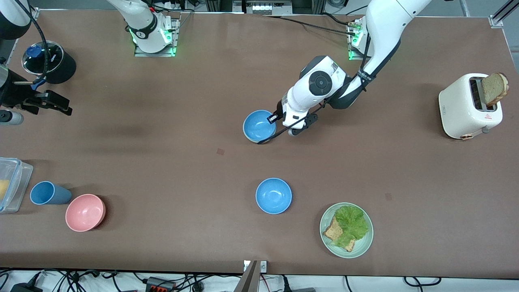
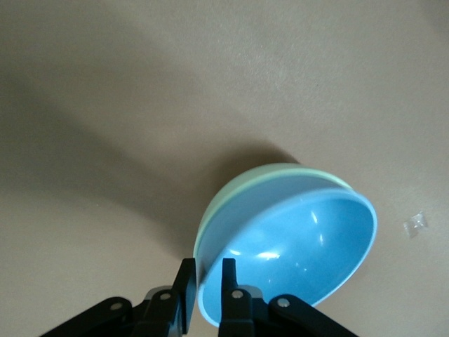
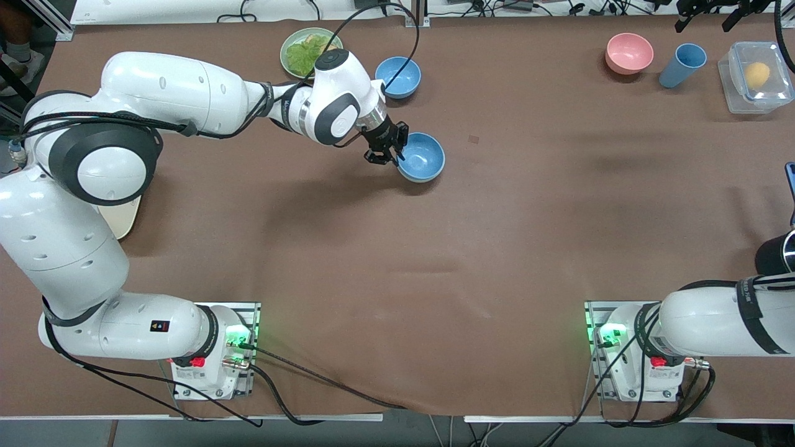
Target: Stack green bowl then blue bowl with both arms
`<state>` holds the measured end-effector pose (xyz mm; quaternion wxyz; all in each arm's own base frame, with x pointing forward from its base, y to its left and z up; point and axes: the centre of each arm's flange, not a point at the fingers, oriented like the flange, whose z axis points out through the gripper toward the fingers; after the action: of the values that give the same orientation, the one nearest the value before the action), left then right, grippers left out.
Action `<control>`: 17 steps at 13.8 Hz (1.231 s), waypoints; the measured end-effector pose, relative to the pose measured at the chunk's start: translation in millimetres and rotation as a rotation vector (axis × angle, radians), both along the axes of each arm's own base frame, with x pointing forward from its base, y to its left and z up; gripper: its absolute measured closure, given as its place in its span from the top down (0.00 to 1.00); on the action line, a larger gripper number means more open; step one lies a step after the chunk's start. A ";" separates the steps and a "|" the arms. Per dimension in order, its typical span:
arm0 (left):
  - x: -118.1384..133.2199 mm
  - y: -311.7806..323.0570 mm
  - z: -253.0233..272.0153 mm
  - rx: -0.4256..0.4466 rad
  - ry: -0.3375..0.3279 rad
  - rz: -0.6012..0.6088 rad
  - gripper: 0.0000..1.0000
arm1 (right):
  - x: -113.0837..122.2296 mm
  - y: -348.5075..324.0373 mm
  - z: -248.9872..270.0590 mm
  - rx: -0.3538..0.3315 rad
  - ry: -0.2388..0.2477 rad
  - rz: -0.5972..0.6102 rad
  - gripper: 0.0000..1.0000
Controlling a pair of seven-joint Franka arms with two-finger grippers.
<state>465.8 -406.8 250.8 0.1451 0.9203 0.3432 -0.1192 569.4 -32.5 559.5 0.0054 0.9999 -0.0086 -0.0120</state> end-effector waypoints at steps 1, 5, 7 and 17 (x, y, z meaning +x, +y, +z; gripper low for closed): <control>3.6 0.4 2.8 -0.003 -0.004 0.011 0.24 | 0.0 -0.1 0.0 0.000 0.000 0.000 1.00; 35.3 15.7 32.3 0.019 0.011 0.042 0.26 | -0.1 -0.5 -0.2 0.000 0.000 -0.001 1.00; 56.1 28.3 58.2 0.042 0.028 0.052 0.27 | -0.2 -0.7 -0.4 0.000 0.002 0.001 1.00; 174.2 210.0 195.0 0.026 -0.050 -0.329 0.54 | -0.5 -2.1 -1.1 0.000 0.004 0.002 1.00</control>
<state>640.0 -196.8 445.8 0.1204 0.9686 0.1854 -0.1141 568.9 -34.5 558.4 0.0054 0.9999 -0.0078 -0.0138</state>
